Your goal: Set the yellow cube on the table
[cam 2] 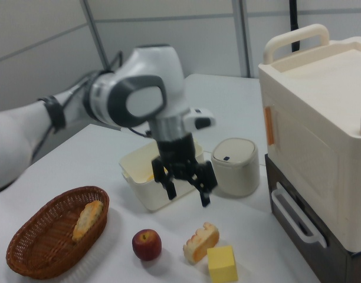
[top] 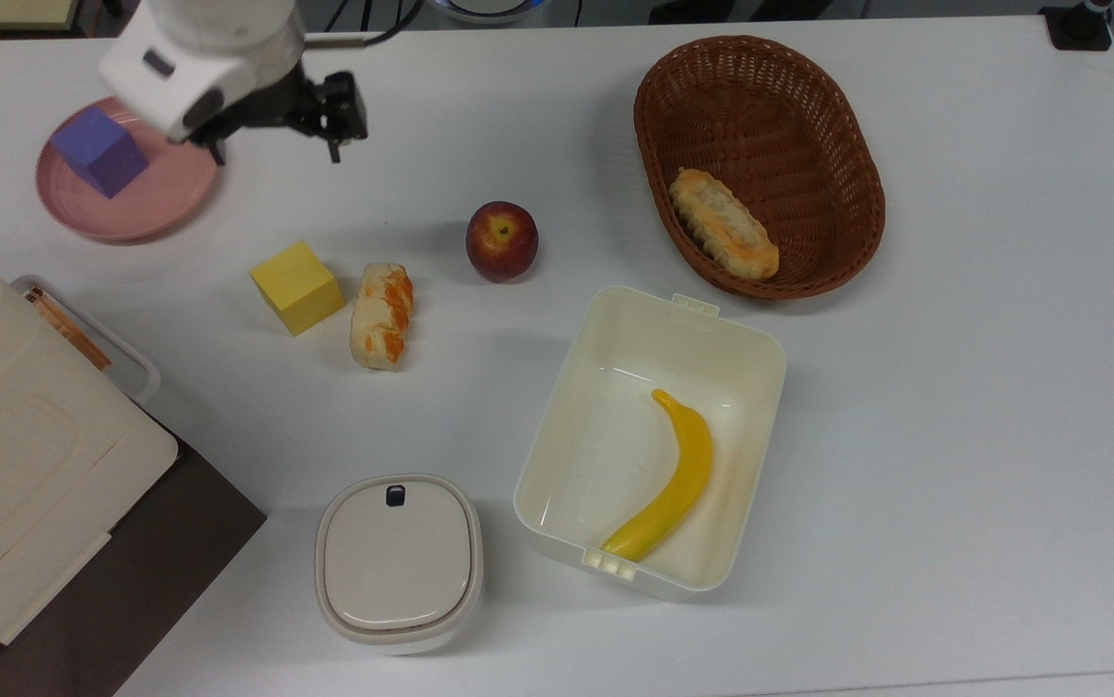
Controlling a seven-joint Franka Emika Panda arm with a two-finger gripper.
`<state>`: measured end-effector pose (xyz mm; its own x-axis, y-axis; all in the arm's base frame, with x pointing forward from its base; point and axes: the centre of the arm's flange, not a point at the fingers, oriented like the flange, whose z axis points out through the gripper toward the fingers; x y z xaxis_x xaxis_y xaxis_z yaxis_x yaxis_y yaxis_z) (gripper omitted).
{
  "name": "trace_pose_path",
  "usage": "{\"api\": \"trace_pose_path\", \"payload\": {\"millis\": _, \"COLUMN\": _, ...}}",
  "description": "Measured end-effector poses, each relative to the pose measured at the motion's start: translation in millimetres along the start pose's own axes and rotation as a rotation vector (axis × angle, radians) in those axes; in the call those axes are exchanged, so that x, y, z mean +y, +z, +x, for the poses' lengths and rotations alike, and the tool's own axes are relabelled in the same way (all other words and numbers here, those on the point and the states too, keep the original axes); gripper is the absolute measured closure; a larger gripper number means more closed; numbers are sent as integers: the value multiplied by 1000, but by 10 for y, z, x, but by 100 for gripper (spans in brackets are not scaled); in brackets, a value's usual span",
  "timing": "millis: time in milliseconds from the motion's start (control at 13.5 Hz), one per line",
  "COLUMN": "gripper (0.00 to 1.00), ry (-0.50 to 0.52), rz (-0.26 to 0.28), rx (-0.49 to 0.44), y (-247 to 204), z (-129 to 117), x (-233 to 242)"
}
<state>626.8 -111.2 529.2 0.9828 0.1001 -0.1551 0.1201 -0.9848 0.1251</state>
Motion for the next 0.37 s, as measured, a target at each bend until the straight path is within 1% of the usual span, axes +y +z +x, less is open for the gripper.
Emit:
{"api": "trace_pose_path", "payload": {"millis": 74, "gripper": 0, "ry": 20, "rz": -10, "rx": 35, "y": -216, "z": -82, "x": -46}}
{"api": "trace_pose_path", "payload": {"millis": 148, "gripper": 0, "ry": 30, "rz": -14, "rx": 53, "y": -330, "z": -142, "x": -44}}
{"api": "trace_pose_path", "payload": {"millis": 370, "gripper": 0, "ry": 79, "rz": -20, "rx": 83, "y": -509, "z": -269, "x": 35}}
